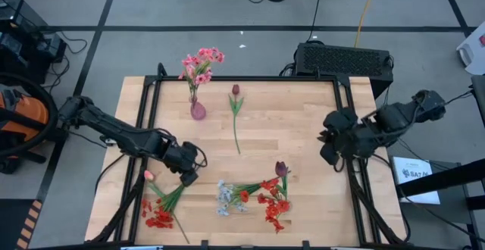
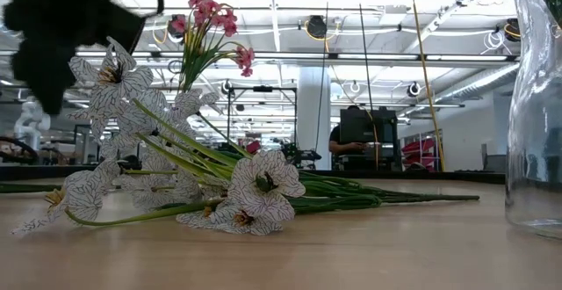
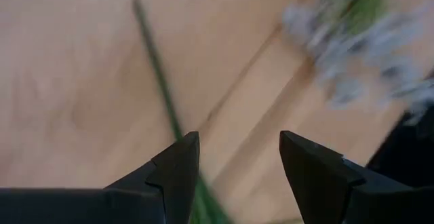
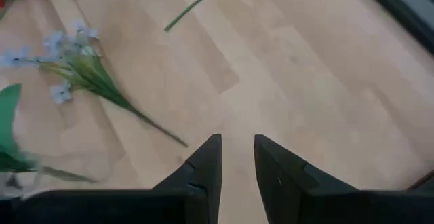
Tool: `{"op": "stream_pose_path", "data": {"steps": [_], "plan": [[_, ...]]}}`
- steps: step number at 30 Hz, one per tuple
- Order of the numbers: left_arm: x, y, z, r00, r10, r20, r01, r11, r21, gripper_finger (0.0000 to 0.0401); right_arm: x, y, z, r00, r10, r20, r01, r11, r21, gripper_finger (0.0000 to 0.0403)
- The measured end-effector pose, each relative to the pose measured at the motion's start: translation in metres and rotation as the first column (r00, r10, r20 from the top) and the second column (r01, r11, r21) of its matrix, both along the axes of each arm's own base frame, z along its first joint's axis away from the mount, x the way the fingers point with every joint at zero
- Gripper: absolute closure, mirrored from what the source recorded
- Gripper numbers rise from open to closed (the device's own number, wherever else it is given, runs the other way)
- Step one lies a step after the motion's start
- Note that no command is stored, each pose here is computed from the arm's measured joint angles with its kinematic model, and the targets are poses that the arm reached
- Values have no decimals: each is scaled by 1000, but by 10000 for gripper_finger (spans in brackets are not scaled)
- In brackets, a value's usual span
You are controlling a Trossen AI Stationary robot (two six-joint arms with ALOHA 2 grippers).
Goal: Sort flowers into vase by color
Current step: Put the right red tulip into the transparent vase
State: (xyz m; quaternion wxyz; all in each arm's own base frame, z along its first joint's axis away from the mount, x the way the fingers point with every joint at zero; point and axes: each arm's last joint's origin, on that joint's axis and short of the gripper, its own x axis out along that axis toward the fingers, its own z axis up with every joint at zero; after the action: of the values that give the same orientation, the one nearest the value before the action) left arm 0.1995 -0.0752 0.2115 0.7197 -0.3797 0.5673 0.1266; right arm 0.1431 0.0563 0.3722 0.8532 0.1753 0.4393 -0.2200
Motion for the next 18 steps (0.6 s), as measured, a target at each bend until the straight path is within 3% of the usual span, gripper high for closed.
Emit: {"op": "stream_pose_path", "data": {"steps": [6,12,18], "plan": [[1,-9,-30,958,-41,-285,24,998,-60,191,11,-12,-2,996,71,-57,-73,997,-35,325],[12,-26,-53,934,-116,-337,70,987,-146,191,16,-25,-3,986,122,-113,-130,989,-64,325],[14,-36,-72,908,-97,-408,50,991,-124,191,18,-37,-3,983,120,-139,-134,986,-101,325]]}}
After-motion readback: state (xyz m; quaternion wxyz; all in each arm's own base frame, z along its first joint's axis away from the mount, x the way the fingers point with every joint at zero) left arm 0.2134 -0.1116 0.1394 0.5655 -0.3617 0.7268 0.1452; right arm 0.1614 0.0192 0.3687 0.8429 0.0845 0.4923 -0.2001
